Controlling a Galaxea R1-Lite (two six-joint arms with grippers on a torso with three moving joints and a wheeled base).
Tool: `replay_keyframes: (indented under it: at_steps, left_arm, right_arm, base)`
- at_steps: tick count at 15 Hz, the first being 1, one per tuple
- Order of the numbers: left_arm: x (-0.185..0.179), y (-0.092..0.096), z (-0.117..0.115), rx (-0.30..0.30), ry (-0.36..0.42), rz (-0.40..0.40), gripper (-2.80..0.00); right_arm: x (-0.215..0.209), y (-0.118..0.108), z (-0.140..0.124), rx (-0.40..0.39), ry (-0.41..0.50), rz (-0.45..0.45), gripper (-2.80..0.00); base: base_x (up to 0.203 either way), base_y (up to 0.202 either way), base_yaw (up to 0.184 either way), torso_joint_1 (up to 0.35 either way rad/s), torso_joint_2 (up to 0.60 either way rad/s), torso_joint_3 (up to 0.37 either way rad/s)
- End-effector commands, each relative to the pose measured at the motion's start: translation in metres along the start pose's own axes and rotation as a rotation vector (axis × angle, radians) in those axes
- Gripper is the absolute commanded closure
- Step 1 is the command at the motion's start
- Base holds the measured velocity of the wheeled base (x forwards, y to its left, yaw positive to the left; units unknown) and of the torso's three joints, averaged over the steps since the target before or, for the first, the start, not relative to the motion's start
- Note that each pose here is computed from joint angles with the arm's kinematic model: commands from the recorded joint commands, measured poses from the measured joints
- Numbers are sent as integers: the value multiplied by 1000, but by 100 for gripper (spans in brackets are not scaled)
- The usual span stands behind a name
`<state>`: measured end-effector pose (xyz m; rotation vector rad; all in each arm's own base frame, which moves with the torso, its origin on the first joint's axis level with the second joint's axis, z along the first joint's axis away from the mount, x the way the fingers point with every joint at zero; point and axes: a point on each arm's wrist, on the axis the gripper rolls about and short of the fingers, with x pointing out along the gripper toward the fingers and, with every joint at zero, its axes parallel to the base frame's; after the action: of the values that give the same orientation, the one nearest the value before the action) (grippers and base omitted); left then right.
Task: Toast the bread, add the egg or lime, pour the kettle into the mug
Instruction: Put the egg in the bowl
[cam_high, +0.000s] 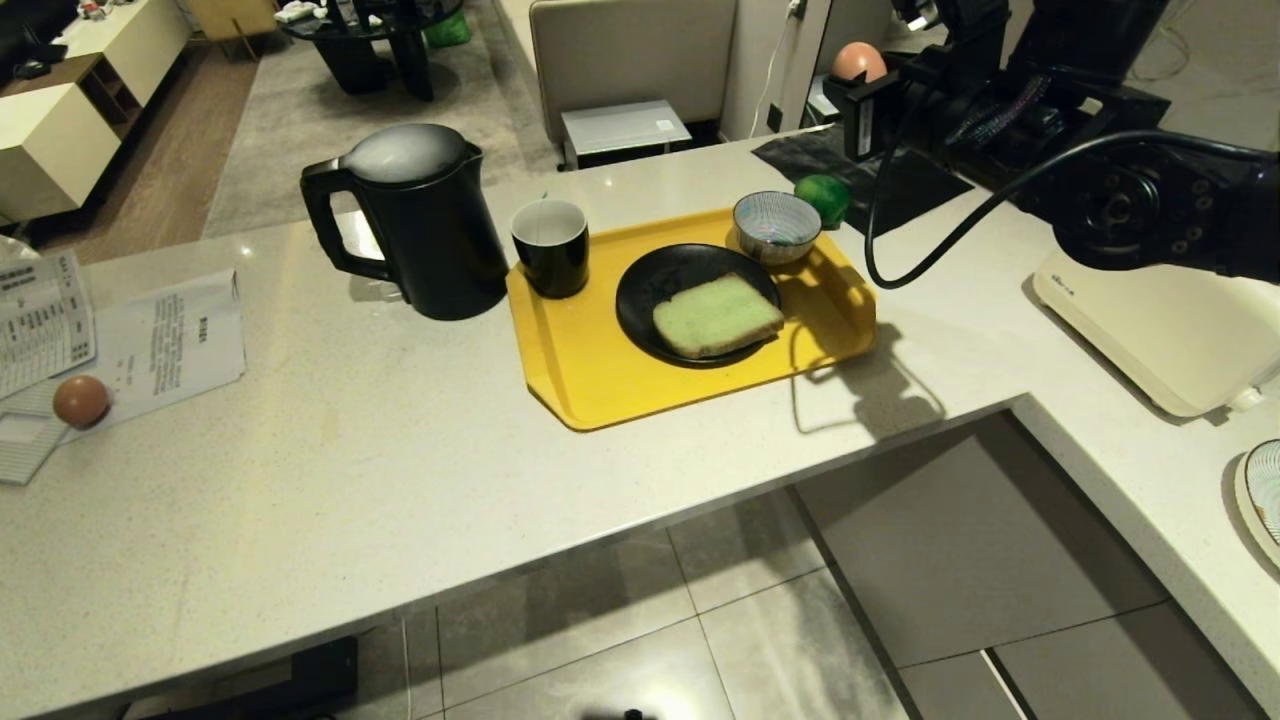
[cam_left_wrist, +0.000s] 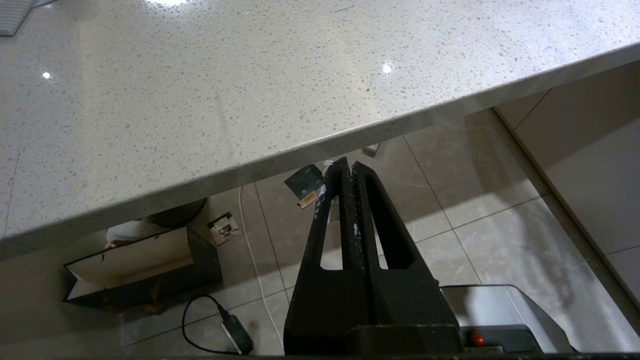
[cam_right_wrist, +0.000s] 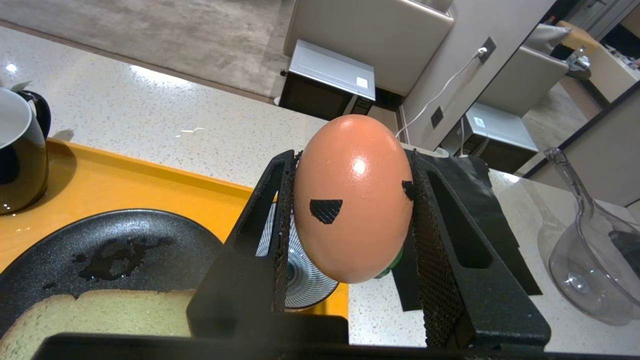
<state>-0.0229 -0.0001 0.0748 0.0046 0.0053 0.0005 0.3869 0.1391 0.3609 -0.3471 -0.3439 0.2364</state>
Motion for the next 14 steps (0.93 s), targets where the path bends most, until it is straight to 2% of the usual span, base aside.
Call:
replay_keyframes:
  at_steps: [1, 7, 12, 14]
  left_arm:
    - [0, 0, 0, 0, 1, 1, 0]
    - [0, 0, 0, 0, 1, 0, 0]
    - [0, 0, 0, 0, 1, 1, 0]
    - [0, 0, 0, 0, 0, 1, 0]
  right_arm:
    - [-1, -1, 2, -2, -5, -4, 0]
    - [-3, -3, 5, -2, -11, -5, 0]
    - [-2, -7, 2, -4, -7, -12, 0]
    - [-2, -10, -1, -7, 0, -17, 0]
  base:
    - [0, 0, 0, 0, 0, 0]
    - [12, 0, 0, -1, 0, 1]
    - [167, 0, 3, 7, 2, 3]
    - [59, 0, 1, 9, 4, 2]
